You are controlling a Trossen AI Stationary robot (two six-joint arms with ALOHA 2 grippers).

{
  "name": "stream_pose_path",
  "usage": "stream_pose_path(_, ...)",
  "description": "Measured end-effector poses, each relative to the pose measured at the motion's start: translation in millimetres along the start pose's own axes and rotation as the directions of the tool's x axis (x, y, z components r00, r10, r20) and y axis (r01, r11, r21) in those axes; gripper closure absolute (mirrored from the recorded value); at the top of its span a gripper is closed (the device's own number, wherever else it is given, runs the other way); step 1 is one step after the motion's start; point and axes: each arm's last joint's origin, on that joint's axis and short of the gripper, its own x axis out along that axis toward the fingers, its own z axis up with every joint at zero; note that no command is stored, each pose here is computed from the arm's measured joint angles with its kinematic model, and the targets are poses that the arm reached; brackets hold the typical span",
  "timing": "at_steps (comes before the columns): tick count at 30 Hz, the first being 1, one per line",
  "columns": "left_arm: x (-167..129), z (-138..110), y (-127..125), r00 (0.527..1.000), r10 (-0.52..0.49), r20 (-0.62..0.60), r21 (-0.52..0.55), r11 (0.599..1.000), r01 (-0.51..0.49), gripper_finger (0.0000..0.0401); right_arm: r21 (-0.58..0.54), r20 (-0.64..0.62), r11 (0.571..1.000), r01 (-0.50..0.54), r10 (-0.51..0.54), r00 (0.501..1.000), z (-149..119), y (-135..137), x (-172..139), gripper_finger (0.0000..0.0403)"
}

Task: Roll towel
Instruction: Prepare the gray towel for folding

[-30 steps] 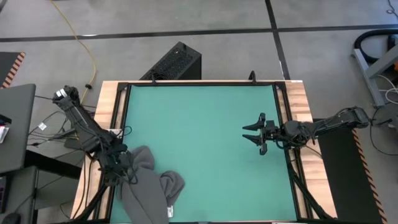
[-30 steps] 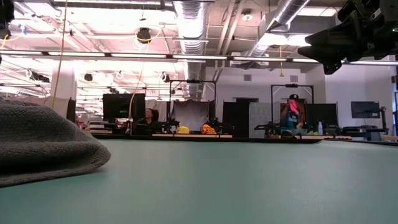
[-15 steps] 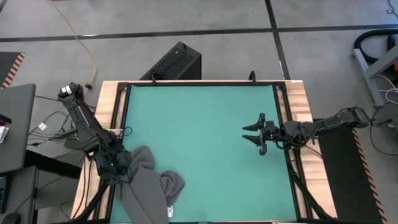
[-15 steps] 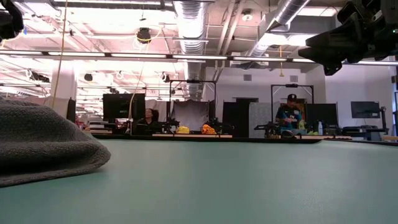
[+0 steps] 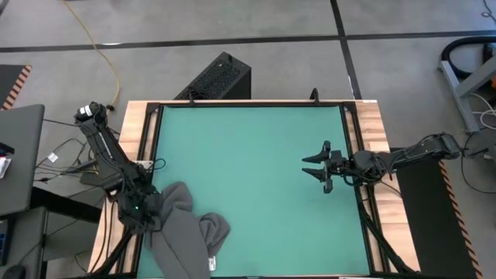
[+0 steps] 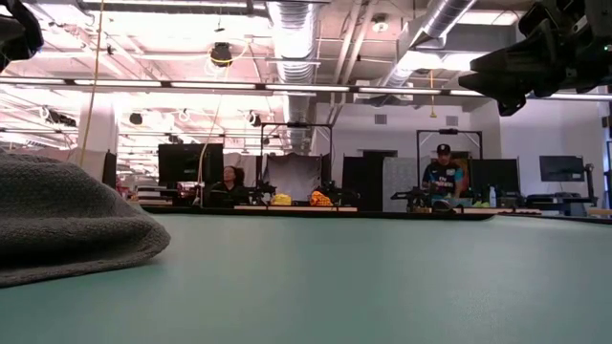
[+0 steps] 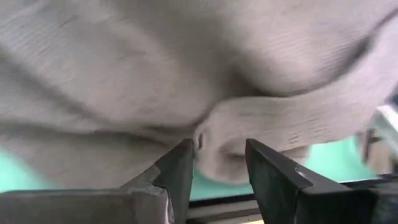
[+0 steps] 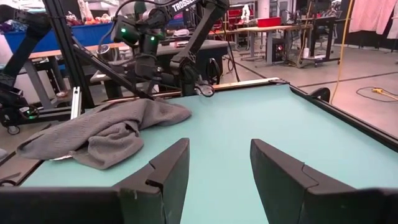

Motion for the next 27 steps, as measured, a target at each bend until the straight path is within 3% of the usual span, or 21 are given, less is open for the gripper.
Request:
stream_pose_path(14,-0.1,2.2,2.5,0.995,0.05,0.087,0.002,0.999,-0.051,0.0264,0.001,0.0,1.0,0.0,0.0,1.0,0.1,0.0,0.0,0.0207)
stream_pose_path(27,-0.1,-0.9,2.3,0.998,0.041,0.041,-0.035,0.999,-0.04,0.0264,0.003,0.0,1.0,0.001,-0.001,1.0,0.1,0.0,0.0,0.0207)
